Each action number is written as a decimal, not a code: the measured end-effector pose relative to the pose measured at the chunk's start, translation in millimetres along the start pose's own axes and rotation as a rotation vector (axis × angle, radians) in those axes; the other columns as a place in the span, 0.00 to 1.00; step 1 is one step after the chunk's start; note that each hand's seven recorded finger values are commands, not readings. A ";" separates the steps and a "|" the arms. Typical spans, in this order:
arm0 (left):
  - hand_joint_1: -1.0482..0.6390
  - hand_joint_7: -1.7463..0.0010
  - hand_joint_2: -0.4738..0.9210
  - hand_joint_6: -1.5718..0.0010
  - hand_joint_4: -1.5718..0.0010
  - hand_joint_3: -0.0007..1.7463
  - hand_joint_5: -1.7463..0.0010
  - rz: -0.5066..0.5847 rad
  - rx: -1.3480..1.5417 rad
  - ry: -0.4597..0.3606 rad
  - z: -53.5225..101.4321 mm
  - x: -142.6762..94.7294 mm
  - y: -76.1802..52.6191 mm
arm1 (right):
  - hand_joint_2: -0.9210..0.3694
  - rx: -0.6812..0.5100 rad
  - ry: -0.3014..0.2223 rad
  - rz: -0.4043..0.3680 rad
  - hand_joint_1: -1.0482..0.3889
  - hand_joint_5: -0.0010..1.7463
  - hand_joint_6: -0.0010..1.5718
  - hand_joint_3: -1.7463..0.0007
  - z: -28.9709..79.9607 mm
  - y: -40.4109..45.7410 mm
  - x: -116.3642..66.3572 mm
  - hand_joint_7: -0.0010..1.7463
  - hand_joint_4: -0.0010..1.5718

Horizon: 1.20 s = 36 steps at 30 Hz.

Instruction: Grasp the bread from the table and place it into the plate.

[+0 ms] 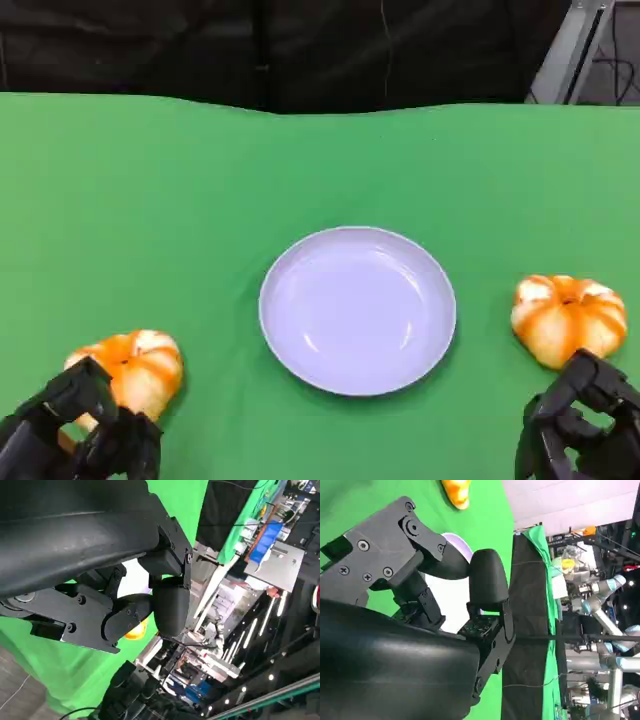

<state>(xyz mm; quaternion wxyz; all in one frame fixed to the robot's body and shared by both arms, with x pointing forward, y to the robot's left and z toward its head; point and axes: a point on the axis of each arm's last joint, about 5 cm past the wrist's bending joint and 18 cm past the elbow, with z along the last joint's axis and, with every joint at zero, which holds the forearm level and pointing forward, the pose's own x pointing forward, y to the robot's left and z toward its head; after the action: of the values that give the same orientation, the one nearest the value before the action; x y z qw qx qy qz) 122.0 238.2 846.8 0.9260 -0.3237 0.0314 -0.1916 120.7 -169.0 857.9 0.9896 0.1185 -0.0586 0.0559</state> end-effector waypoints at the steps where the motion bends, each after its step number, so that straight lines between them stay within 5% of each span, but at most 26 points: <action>1: 0.53 0.05 0.92 0.50 0.45 0.45 0.00 0.000 0.000 0.000 0.0 0.0 0.0 | 0.31 0.000 0.000 0.000 0.64 1.00 0.50 0.28 0.0 0.0 0.0 0.93 0.58; 15: 0.53 0.05 0.91 0.51 0.45 0.46 0.00 0.001 0.004 0.002 0.1 0.0 0.0 | 0.31 0.001 0.000 0.001 0.64 1.00 0.49 0.28 0.1 0.0 -0.1 0.93 0.58; 20: 0.52 0.33 0.83 0.55 0.60 0.44 0.09 0.003 0.040 0.009 1.3 0.2 -1.1 | 0.32 0.001 0.000 0.000 0.63 1.00 0.50 0.28 0.1 0.0 -0.2 0.93 0.58; 23: 0.47 0.75 0.93 0.53 0.65 0.25 0.44 0.014 0.102 -0.004 2.3 0.9 -2.8 | 0.32 0.002 0.003 -0.002 0.63 1.00 0.50 0.28 0.1 0.0 -0.4 0.93 0.58; 25: 0.47 0.83 0.95 0.51 0.65 0.21 0.48 0.015 0.143 -0.020 1.1 1.8 -4.6 | 0.32 0.002 0.003 -0.002 0.63 1.00 0.50 0.28 0.1 0.0 -0.5 0.93 0.58; 26: 0.33 0.91 0.98 0.60 0.74 0.18 0.65 0.015 0.151 -0.025 0.5 2.1 -5.3 | 0.32 0.002 0.003 -0.002 0.63 1.00 0.50 0.28 0.1 0.0 -0.5 0.93 0.58; 29: 0.22 0.97 1.00 0.61 0.73 0.16 0.85 0.056 0.385 -0.041 3.1 1.0 -5.8 | 0.32 0.003 0.004 0.000 0.63 1.00 0.49 0.28 0.0 0.5 -0.3 0.93 0.58; 36: 0.12 0.99 1.00 0.61 0.76 0.14 0.92 0.182 0.966 -0.171 -1.9 -0.1 -13.5 | 0.31 -0.003 0.006 0.005 0.63 1.00 0.49 0.28 -0.2 1.1 -0.1 0.93 0.58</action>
<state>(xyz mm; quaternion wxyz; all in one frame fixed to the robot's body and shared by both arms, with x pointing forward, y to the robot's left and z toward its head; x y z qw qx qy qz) 117.1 227.4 853.5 0.9824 0.1319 -0.1088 -0.0752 120.5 -167.9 858.0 0.9899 0.1166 -0.0561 0.0587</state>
